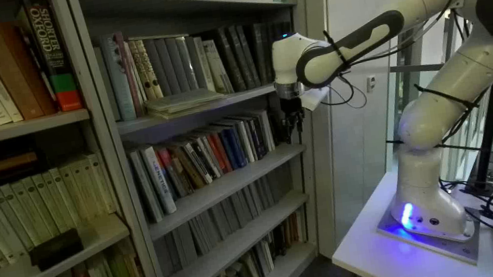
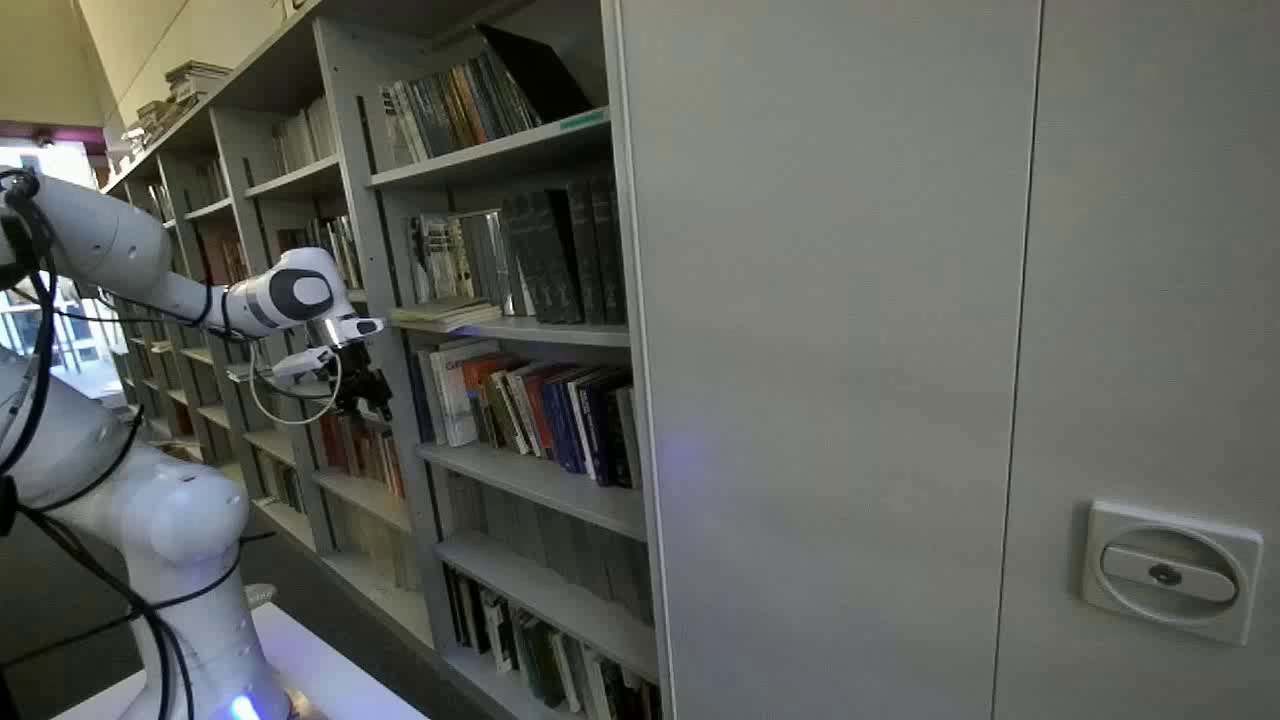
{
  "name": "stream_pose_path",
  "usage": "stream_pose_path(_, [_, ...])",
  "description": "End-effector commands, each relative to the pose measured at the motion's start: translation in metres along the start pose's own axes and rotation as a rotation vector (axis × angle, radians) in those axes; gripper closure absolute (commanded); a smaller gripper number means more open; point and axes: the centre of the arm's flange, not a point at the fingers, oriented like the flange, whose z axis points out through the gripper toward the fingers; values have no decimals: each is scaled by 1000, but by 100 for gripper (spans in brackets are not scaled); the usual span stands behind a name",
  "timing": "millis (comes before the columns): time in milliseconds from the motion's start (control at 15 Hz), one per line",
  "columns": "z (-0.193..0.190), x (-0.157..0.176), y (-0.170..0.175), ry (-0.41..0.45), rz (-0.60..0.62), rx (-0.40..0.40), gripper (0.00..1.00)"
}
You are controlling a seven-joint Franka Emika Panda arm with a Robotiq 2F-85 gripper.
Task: Take the book that lies on top of the standing books and put it on the pile, and pull out another book and put it on the pile
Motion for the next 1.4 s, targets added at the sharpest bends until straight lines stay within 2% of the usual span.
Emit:
stream_pose_path(0, [0, 0, 0, 0, 0, 0, 0])
stream_pose_path(67, [-3, 1, -4, 53, -50, 6, 0])
stream_pose_path(200, [-9, 4, -15, 96, -115, -3, 0])
stream_pose_path(600, [-36, 14, -77, 214, -286, -19, 0])
stream_pose_path(667, [-39, 11, -86, 214, -315, -26, 0])
stream_pose_path(733, [-33, -2, -71, 192, -272, -15, 0])
stream_pose_path(867, [-36, -1, -82, 199, -299, -17, 0])
stream_pose_path(1333, [-35, 2, -85, 194, -306, -18, 0])
